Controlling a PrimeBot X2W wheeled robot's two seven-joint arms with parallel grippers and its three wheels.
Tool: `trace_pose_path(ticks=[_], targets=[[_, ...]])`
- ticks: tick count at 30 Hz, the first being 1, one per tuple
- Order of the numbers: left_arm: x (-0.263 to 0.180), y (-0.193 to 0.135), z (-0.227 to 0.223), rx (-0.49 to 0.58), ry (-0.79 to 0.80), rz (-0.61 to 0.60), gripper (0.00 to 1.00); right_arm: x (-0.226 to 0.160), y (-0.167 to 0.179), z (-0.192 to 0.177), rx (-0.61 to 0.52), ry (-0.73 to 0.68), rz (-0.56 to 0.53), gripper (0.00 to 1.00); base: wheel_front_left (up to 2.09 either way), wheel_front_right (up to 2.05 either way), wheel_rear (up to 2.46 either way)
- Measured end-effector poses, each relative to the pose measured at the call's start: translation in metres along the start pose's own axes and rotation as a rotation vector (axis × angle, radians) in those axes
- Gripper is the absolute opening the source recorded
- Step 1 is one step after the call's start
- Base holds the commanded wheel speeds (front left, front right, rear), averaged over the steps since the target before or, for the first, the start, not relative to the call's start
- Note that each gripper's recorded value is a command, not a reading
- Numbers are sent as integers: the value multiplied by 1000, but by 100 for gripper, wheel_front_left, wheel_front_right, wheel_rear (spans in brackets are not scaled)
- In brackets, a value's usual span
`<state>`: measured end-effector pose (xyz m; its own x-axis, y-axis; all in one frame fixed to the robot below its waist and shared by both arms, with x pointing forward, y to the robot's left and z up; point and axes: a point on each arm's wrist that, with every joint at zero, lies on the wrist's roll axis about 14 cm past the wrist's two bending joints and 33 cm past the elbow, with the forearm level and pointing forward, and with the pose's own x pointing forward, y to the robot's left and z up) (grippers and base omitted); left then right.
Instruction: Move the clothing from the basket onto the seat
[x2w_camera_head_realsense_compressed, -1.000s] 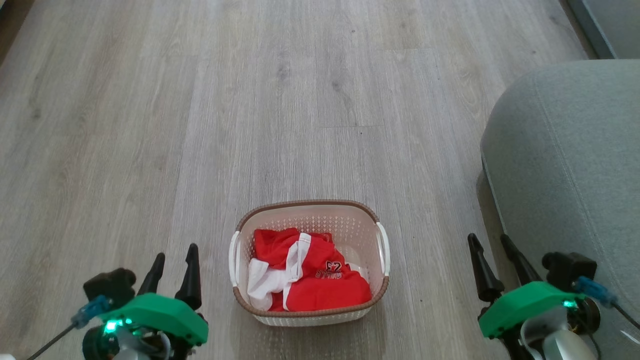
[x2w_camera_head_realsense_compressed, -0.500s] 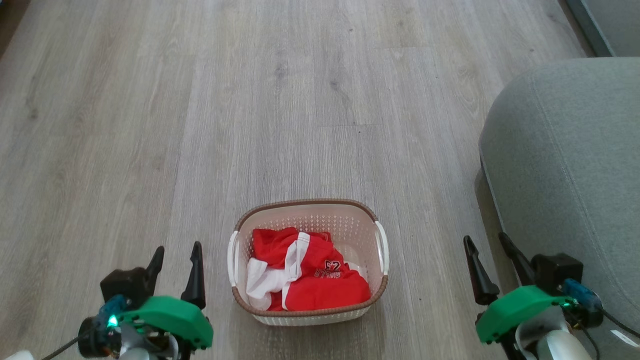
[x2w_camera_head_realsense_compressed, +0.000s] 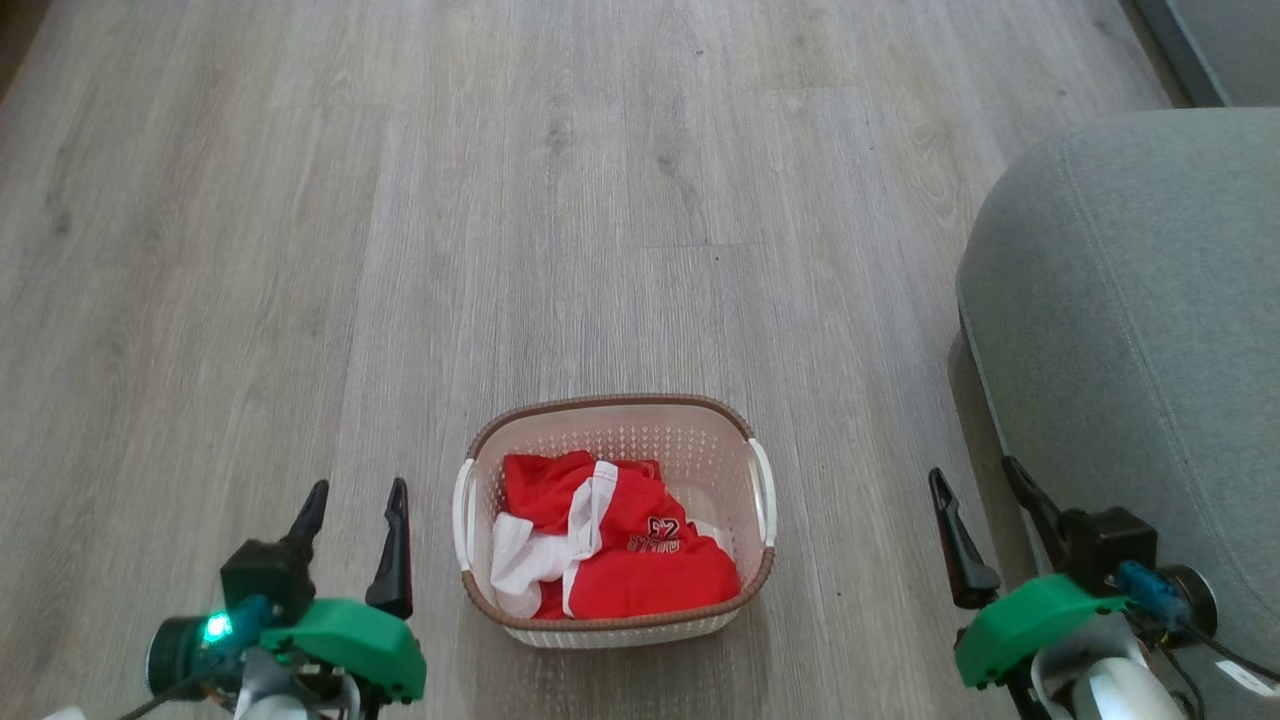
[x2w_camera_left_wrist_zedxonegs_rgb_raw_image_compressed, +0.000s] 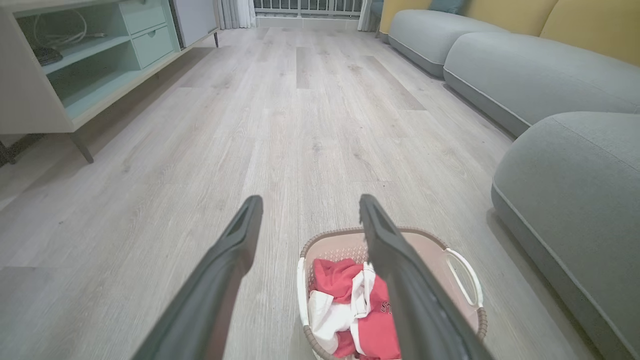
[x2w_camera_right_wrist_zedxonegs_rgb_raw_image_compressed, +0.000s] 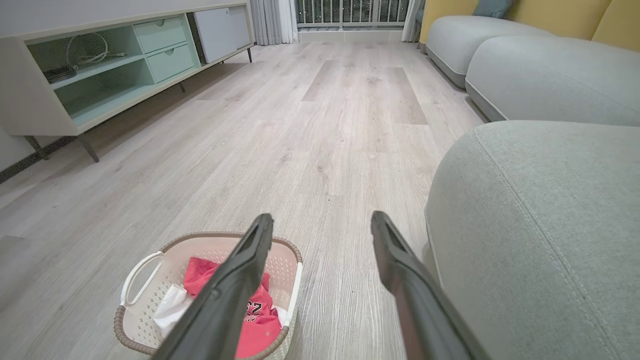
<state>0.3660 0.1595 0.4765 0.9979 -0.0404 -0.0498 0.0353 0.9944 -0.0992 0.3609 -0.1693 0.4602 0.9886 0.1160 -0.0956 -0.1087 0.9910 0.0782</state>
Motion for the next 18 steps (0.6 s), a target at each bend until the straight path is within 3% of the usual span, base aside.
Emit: trace_pose_path(ticks=[14,18], targets=[[1,-7,6,168,-47,-44,100,4,6,7,-156,-31,38,100,0,0,0],[1,-8,4,168,-41,-51,100,4,6,5,-161,-26,39,100,0,0,0]])
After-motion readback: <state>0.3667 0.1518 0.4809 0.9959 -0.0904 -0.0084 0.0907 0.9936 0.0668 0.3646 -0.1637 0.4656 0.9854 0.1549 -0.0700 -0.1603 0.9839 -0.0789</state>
